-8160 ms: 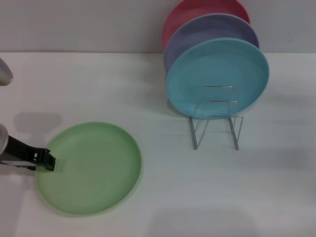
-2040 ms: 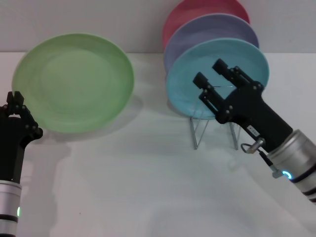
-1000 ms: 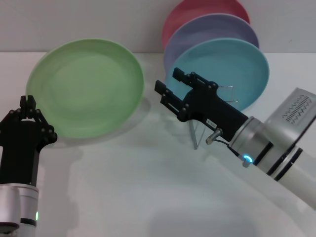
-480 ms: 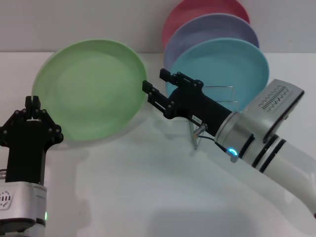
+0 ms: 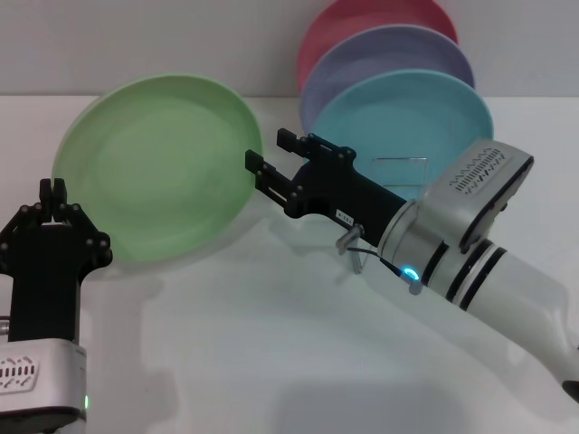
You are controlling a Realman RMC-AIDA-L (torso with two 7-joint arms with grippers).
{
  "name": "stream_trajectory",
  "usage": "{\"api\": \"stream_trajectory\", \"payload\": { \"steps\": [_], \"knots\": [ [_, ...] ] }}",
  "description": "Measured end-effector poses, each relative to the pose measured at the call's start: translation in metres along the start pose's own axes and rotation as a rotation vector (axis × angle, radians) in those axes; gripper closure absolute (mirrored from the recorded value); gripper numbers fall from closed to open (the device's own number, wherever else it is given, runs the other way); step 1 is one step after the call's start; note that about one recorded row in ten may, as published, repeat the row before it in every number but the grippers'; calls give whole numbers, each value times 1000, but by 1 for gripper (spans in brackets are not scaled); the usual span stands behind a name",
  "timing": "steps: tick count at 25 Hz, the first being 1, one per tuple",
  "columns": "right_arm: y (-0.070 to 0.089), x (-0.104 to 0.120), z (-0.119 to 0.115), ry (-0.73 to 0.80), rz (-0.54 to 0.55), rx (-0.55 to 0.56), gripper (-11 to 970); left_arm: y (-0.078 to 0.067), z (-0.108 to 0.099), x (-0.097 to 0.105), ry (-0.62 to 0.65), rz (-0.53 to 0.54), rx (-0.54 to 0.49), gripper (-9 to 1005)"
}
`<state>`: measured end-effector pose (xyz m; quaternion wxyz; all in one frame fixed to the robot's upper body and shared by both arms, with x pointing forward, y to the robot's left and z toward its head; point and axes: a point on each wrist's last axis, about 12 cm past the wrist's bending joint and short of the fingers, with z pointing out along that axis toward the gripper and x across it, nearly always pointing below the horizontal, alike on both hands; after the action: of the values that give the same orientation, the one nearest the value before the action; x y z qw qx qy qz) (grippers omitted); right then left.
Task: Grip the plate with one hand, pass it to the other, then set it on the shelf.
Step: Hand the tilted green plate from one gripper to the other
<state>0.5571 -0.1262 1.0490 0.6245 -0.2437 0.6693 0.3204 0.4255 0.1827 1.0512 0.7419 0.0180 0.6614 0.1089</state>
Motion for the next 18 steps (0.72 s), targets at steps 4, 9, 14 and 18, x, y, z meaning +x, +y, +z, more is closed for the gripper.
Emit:
{"api": "stream_trajectory", "payload": {
  "steps": [4, 9, 14, 18],
  "knots": [
    [0, -1, 3, 7, 8, 10, 411, -1, 0, -1, 8, 16, -3, 908],
    [1, 0, 4, 13, 6, 11, 471, -4, -1, -4, 15, 51, -7, 905],
    [2, -1, 6, 5, -5, 16, 569, -6, -2, -6, 12, 75, -5, 902],
    [0, -3, 7, -5, -17, 29, 584, -7, -3, -8, 8, 86, -4, 899]
  ]
}}
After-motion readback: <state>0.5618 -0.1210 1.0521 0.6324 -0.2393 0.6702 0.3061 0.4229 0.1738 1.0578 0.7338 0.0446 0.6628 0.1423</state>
